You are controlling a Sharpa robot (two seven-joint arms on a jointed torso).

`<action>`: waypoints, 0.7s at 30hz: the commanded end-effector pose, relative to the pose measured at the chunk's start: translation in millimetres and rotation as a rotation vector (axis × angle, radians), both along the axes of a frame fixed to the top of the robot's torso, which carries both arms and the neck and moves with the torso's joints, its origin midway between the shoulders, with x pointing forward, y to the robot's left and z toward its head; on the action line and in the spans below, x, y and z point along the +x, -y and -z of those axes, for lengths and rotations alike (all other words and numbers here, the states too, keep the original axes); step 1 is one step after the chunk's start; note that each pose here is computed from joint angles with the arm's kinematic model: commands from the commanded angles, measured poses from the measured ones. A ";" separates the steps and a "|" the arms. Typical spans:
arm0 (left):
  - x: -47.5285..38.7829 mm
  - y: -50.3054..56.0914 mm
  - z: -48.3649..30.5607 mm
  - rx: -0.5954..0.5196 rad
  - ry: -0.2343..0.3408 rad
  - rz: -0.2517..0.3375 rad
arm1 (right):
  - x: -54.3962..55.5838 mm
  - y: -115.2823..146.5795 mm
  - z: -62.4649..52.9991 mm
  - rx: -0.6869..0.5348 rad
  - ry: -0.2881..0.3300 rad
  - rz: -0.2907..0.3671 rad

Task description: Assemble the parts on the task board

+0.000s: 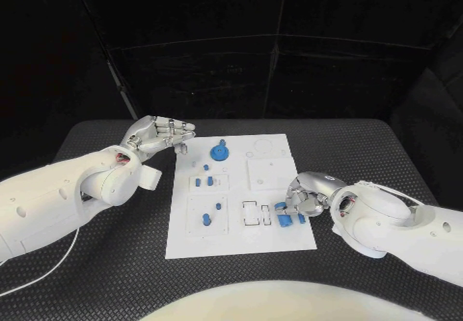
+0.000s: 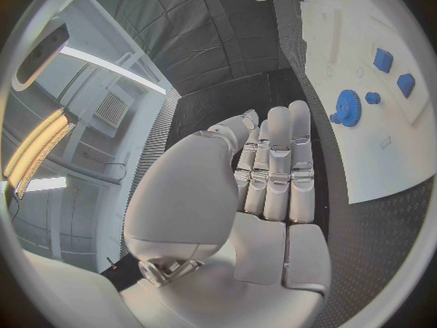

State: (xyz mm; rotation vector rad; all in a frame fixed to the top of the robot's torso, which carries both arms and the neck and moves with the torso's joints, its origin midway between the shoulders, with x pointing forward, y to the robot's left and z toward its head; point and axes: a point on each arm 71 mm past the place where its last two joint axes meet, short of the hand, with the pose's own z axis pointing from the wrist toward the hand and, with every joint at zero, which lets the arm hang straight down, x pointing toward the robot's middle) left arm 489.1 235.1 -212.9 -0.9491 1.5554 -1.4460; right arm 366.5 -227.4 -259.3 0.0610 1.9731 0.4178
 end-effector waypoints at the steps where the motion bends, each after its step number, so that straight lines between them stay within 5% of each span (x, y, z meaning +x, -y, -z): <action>1: -0.2 0.5 -1.2 -0.007 0.002 0.004 | -0.6 -1.3 2.9 -0.043 -0.002 -0.026; 14: -1.0 -1.2 -0.8 -0.005 -0.003 0.006 | -4.2 -7.0 20.9 -0.099 -0.024 -0.061; 21: -1.3 -1.7 -0.8 -0.005 -0.005 0.008 | -5.1 -11.3 21.5 -0.083 -0.008 -0.062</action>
